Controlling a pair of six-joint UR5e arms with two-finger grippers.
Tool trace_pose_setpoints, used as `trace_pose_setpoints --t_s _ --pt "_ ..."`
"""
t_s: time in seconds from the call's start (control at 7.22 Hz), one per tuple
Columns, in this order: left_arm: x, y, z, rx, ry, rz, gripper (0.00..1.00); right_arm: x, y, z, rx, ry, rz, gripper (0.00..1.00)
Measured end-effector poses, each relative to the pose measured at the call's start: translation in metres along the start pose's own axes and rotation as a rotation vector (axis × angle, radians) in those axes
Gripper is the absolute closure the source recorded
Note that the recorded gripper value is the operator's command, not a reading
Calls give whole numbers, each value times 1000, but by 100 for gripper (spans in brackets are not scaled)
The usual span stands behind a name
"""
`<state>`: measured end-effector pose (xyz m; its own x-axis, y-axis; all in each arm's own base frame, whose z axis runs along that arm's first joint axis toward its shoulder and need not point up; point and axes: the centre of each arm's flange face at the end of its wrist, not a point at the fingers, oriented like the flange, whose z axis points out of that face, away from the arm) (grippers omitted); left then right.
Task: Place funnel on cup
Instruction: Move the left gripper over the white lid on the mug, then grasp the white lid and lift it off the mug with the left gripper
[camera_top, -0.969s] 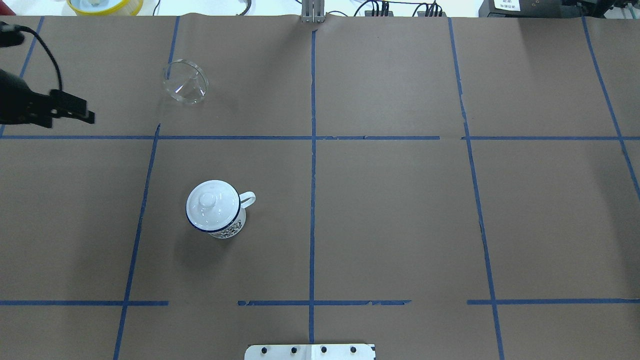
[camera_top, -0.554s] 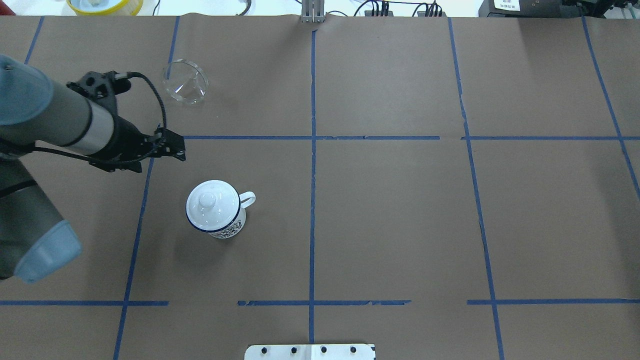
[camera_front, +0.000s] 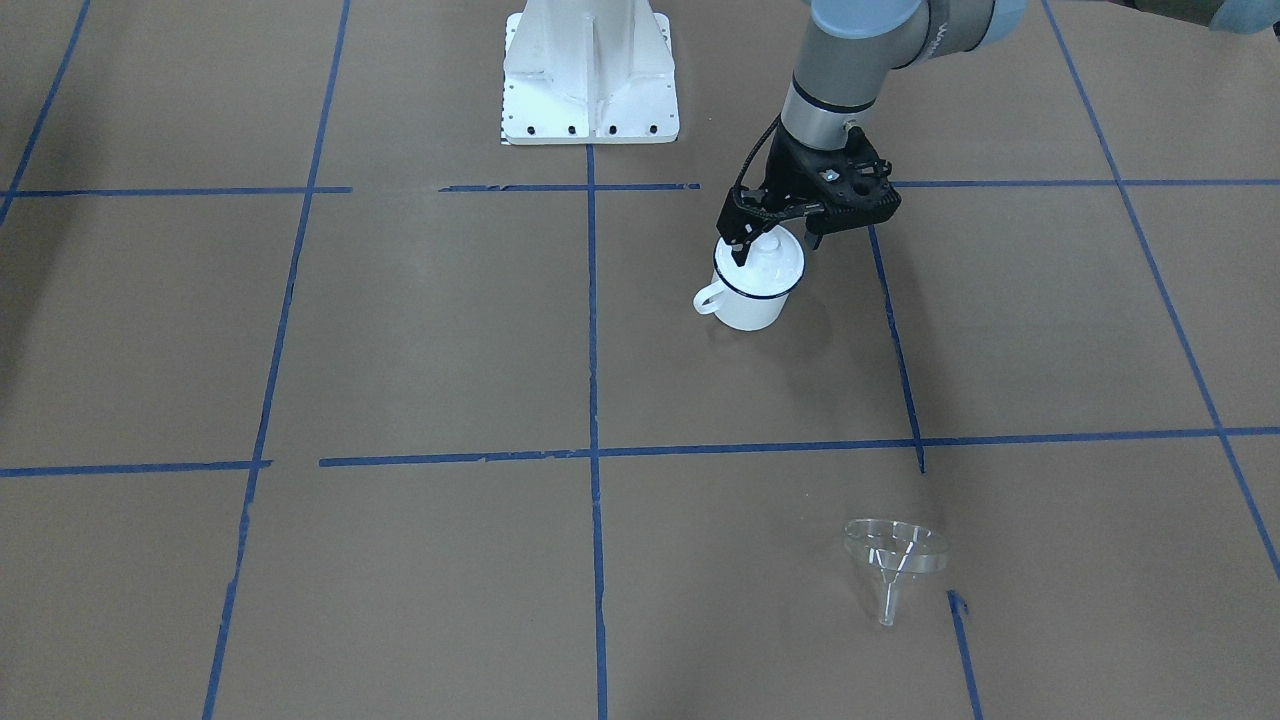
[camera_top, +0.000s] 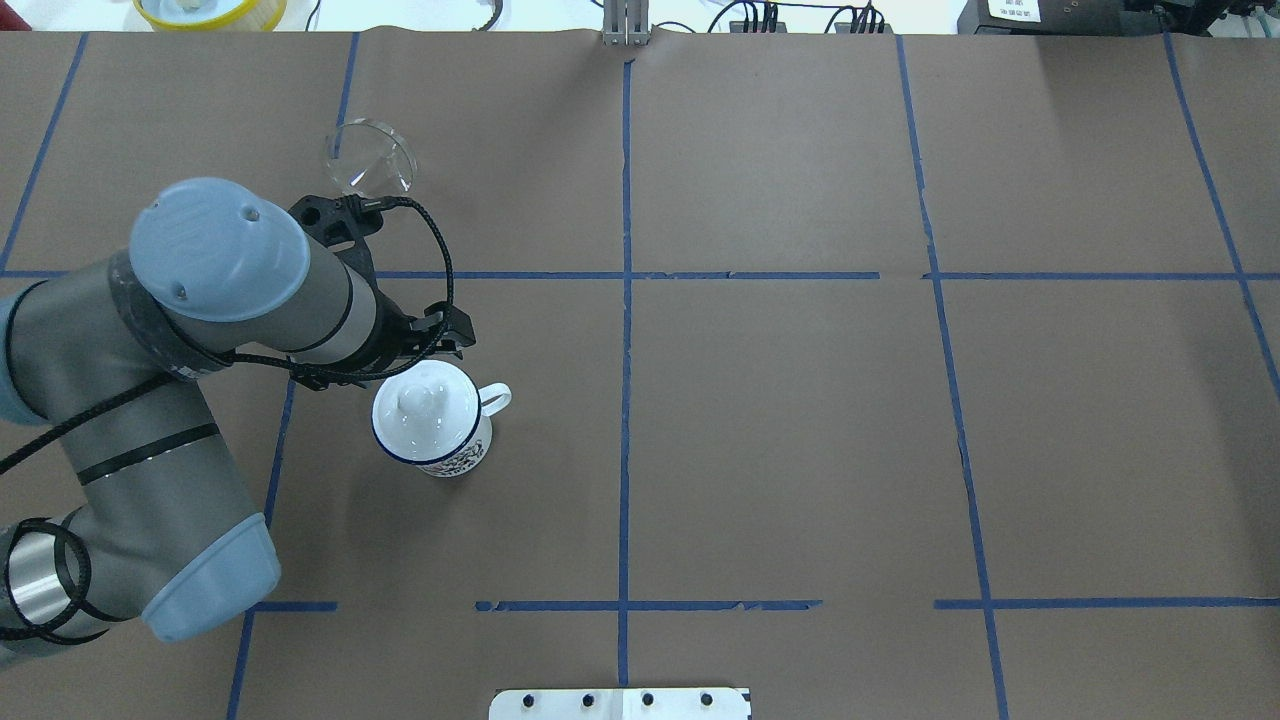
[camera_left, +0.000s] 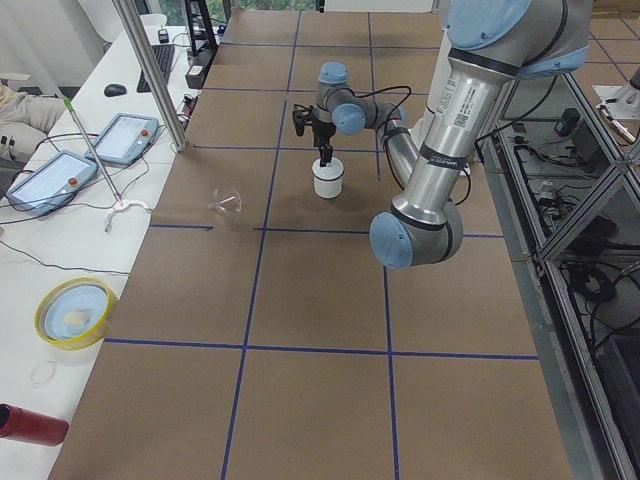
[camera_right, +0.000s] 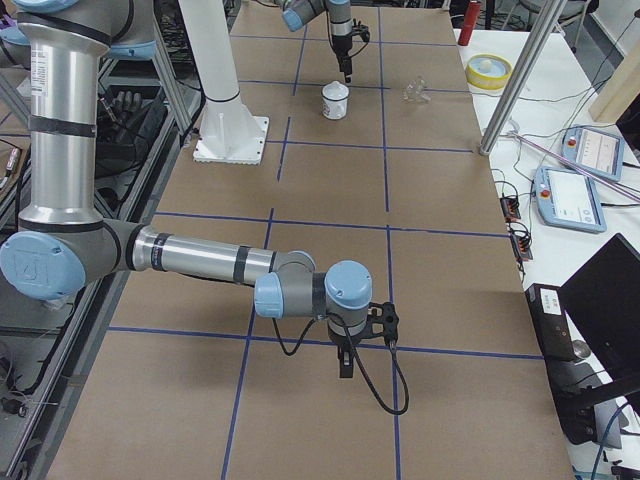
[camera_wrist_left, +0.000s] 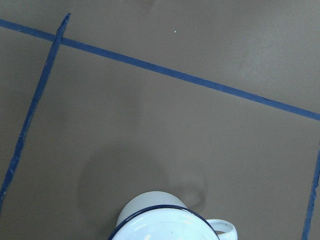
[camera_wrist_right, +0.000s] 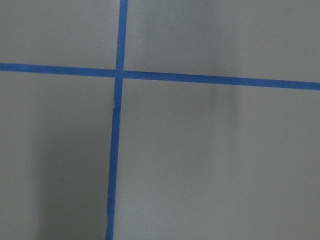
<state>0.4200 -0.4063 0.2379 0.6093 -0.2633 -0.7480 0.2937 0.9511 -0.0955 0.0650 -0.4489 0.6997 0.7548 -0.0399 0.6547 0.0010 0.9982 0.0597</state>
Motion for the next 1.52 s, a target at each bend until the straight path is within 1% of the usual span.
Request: trace_pose_setpoints --t_s 0.55,0.69,0.83,0.97,1.11,1.25,1.38,1.52 --pt "3 10 4 5 -6 8 6 0 0 0 0 0 0 0" --pt "3 12 4 3 -5 11 11 0 0 0 0 0 0 0" --pt "4 15 4 -1 -3 15 31 0 0 0 0 0 0 0" --pt "4 19 6 -6 -5 18 43 0 0 0 0 0 0 0" --pt "4 21 8 -9 -8 21 47 0 0 0 0 0 0 0" --pt "4 23 9 -12 -17 21 49 0 0 0 0 0 0 0" --pt "2 23 9 -14 -31 19 61 0 0 0 0 0 0 0" --pt "1 23 9 -14 -39 17 90 0 0 0 0 0 0 0"
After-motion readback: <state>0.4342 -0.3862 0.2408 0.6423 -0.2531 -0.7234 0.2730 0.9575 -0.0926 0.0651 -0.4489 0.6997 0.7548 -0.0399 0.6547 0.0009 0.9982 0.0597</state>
